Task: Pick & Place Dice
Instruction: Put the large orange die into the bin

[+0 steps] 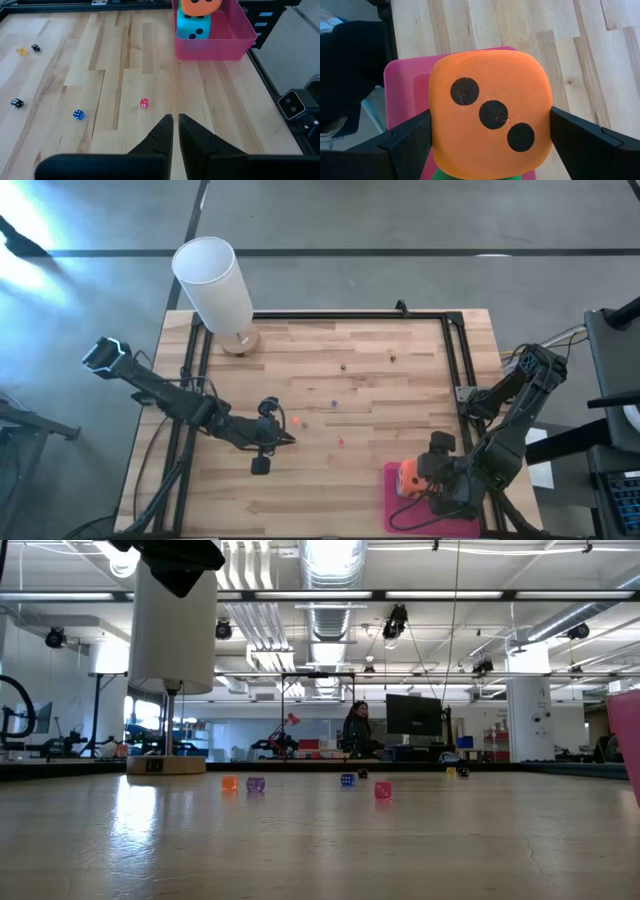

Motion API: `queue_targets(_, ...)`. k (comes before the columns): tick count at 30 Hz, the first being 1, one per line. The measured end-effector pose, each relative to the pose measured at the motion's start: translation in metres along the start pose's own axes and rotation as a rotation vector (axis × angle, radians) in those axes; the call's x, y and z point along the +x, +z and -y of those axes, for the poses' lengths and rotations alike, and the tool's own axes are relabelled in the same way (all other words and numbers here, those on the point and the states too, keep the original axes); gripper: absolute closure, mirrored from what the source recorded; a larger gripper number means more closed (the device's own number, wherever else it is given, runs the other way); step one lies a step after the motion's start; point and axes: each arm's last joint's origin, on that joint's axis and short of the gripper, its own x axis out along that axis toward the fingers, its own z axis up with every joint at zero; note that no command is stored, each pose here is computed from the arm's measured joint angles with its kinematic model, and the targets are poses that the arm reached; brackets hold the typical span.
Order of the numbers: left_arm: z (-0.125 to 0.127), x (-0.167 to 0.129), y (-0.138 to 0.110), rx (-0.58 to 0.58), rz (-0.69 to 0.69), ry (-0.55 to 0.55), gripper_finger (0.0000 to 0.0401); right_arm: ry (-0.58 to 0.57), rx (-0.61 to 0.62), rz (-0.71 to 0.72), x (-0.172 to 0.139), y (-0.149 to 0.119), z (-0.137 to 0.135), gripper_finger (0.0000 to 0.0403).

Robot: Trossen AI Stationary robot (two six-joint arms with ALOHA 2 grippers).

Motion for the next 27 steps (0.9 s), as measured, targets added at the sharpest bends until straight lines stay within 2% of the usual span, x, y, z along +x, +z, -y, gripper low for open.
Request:
queue_targets(6, 0.0, 0.0, 0.0, 0.0, 0.0, 0.0, 0.0365, -0.001, -0.027, 0.0, 0.0, 0.0, 0.0, 0.0043)
queue_targets(14, 0.0, 0.0, 0.0, 0.0, 0.0, 0.0, 0.0365, -0.027, 0.003, -0.01, 0.013, -0.001, -0.007, 0.0006)
queue_targets(27, 0.0, 0.0, 0.0, 0.002, -0.005, 0.001, 0.0365, -0.024, -0.039, -0.047, 0.014, -0.002, -0.008, 0.0003)
